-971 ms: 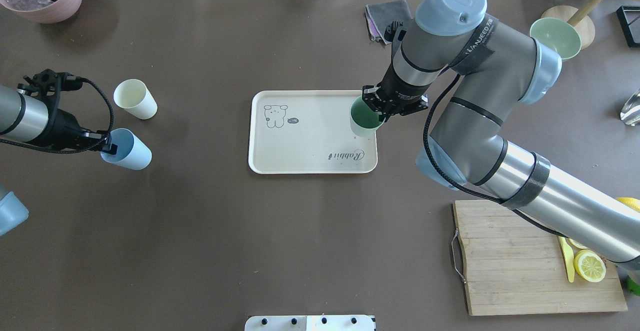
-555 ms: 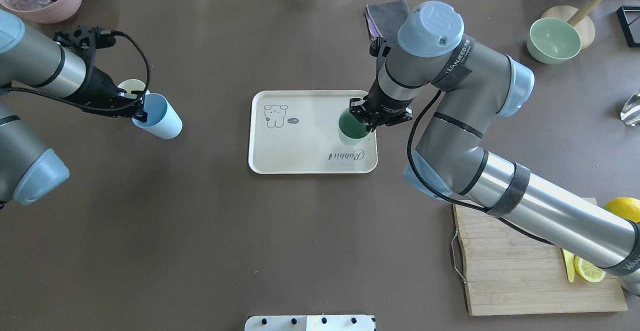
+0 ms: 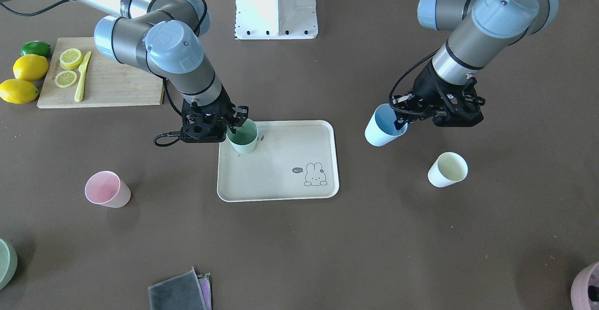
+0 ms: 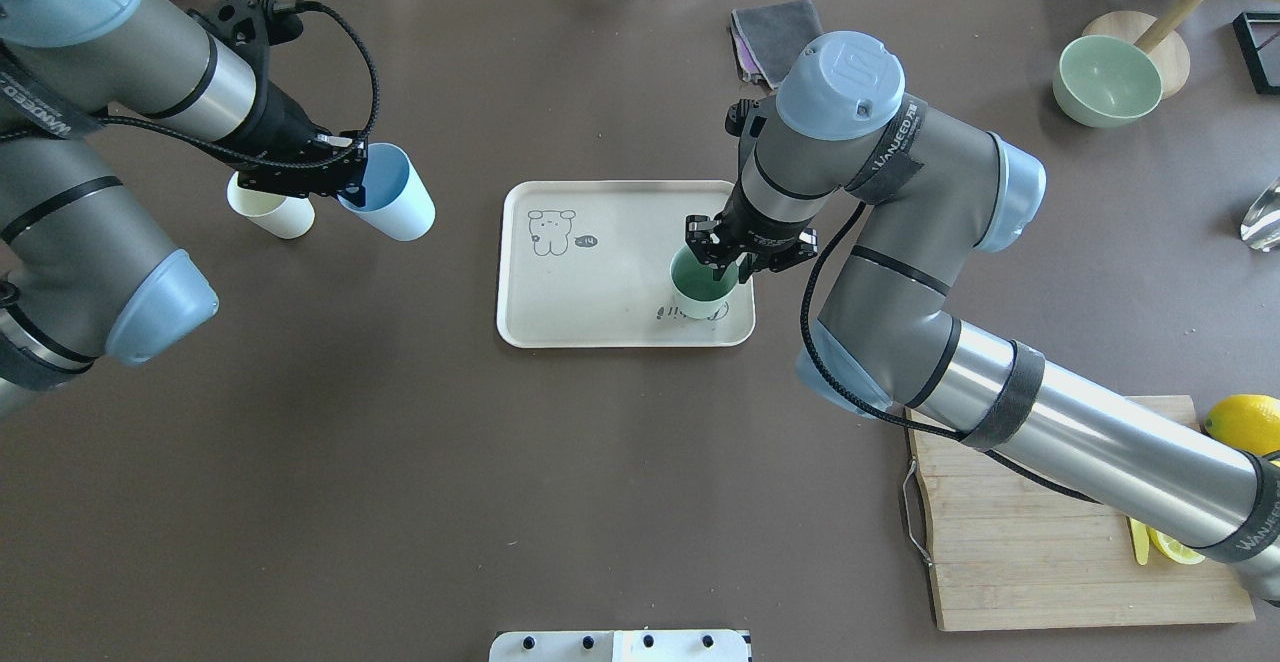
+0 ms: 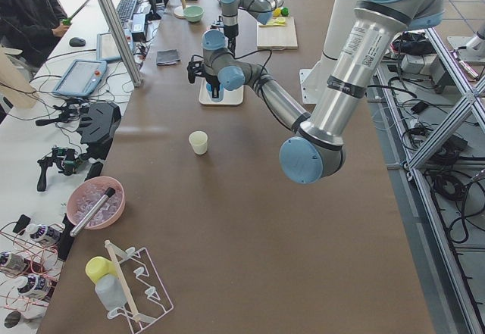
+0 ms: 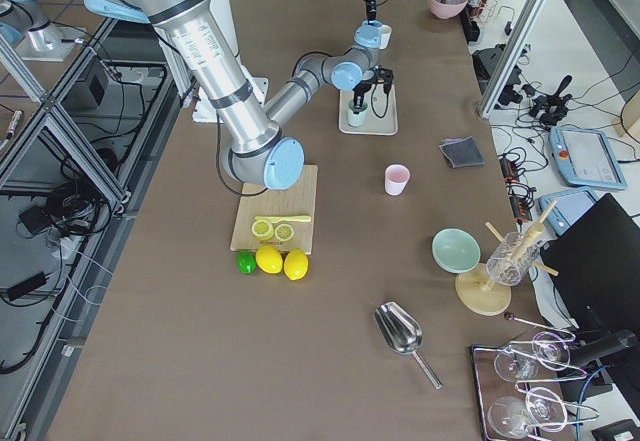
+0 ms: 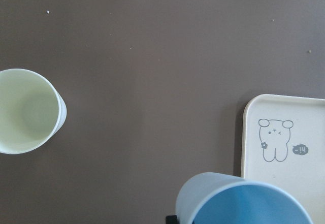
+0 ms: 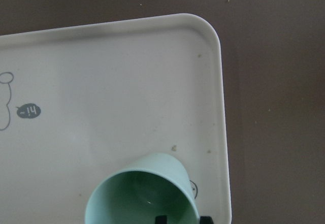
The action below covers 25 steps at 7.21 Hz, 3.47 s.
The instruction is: Place all cups on tray
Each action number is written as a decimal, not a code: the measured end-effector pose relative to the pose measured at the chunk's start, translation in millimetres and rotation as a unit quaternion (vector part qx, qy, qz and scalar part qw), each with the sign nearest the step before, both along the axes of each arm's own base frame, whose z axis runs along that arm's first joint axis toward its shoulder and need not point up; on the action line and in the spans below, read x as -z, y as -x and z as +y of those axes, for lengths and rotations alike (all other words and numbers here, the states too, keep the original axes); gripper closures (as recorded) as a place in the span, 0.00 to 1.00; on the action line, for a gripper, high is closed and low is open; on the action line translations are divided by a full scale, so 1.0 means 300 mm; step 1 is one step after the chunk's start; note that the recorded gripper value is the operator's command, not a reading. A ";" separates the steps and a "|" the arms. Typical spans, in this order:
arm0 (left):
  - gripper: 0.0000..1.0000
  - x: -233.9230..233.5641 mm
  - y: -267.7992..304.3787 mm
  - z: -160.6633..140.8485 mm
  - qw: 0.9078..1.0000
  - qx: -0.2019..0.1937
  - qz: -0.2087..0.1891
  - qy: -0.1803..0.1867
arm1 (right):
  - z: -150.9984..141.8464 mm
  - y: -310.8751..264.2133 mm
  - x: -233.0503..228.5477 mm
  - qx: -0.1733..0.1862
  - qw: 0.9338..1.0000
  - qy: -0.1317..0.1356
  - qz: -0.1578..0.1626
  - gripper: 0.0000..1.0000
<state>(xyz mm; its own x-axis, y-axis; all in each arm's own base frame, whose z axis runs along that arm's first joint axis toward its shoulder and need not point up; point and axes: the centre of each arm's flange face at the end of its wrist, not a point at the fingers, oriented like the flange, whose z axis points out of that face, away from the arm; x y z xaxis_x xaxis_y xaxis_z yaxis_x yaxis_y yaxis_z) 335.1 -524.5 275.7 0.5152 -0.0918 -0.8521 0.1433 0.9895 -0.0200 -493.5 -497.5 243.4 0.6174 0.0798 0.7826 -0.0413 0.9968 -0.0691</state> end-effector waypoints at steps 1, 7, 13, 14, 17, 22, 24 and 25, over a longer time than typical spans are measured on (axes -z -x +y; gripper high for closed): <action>1.00 0.038 -0.046 0.007 1.000 0.006 0.002 0.002 | -0.018 -0.023 0.018 -0.010 1.000 0.004 -0.004 0.00; 1.00 0.157 -0.523 0.146 0.999 0.031 -0.029 0.000 | -0.329 -0.549 -0.120 -0.052 0.999 -0.007 -0.010 0.00; 0.03 0.156 -0.673 0.238 0.998 0.028 -0.049 -0.023 | -0.407 -0.780 -0.355 -0.053 0.998 -0.009 0.040 0.00; 0.03 0.173 -0.636 0.193 0.998 0.035 -0.047 -0.028 | -0.410 -0.787 -0.376 -0.051 0.998 -0.010 0.043 0.00; 0.03 0.254 -0.413 0.003 0.999 0.023 -0.017 -0.021 | -0.407 -0.770 -0.503 -0.035 0.998 -0.003 0.061 0.00; 0.03 0.303 -0.142 -0.183 0.998 0.009 -0.033 -0.050 | -0.324 -0.651 -0.739 -0.014 0.997 -0.012 0.080 0.85; 0.03 0.283 -0.034 -0.242 0.997 0.003 -0.037 -0.063 | -0.323 -0.619 -0.752 -0.007 0.996 -0.010 0.083 1.00; 0.03 0.251 0.042 -0.279 0.997 -0.003 -0.040 -0.071 | -0.323 -0.604 -0.742 -0.004 0.997 -0.012 0.082 1.00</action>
<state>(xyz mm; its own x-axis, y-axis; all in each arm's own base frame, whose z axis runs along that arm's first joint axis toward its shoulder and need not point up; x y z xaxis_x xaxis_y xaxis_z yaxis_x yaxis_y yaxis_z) 322.4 -608.1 200.6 0.5829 0.0300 -0.8120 0.1326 0.9824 0.1315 -312.4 -594.6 466.1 0.7367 0.0679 0.6728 -0.0585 0.9976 -0.0367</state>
